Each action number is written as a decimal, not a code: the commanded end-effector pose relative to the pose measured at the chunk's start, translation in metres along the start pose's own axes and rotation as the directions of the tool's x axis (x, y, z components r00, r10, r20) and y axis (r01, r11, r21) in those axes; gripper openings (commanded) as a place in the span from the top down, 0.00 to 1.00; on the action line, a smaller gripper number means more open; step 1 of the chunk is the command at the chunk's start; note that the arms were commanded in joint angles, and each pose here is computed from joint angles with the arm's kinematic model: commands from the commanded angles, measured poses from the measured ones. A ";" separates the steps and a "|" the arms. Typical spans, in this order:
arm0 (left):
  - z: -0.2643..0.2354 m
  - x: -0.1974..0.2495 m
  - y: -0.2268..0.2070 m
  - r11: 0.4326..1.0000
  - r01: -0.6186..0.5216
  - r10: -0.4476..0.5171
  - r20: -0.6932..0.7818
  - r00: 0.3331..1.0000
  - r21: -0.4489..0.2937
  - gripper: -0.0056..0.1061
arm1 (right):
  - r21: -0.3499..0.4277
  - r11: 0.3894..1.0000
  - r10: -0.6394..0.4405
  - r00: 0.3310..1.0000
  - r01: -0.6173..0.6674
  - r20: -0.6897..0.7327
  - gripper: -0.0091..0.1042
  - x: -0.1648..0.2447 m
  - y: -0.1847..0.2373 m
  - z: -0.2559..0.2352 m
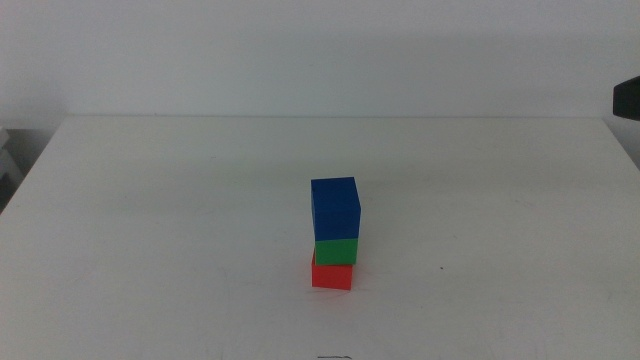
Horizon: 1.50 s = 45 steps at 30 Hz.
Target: Stack red cubes first, then green, then blue cubes in a specific spot.
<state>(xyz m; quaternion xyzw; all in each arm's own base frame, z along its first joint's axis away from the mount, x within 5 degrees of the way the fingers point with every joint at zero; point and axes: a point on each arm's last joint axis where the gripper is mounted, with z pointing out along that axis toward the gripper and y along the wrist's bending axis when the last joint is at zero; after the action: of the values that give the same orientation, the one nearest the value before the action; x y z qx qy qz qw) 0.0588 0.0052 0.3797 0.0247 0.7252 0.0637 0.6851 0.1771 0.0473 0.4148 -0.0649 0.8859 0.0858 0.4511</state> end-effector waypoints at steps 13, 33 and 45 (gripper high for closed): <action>0.002 0.069 -0.016 0.977 0.195 -0.197 0.010 0.980 0.084 0.12 | 0.073 0.986 -0.166 0.890 0.149 0.426 0.09 0.061 -0.012 0.002; 0.001 0.164 -0.027 0.978 0.195 -0.198 0.037 0.979 0.073 0.12 | 0.279 0.960 -0.113 0.852 -0.040 0.512 0.09 0.251 -0.047 0.018; 0.006 0.183 -0.029 0.978 0.196 -0.198 0.015 0.980 0.068 0.12 | 0.279 0.959 -0.110 0.858 -0.041 0.502 0.09 0.253 -0.047 0.020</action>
<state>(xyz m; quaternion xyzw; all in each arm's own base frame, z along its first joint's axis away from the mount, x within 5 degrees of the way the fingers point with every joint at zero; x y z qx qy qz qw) 0.0557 -0.0011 0.1841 -0.0141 0.7574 -0.0195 0.6526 0.0550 -0.0049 0.1800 0.0164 0.7733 -0.0280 0.6332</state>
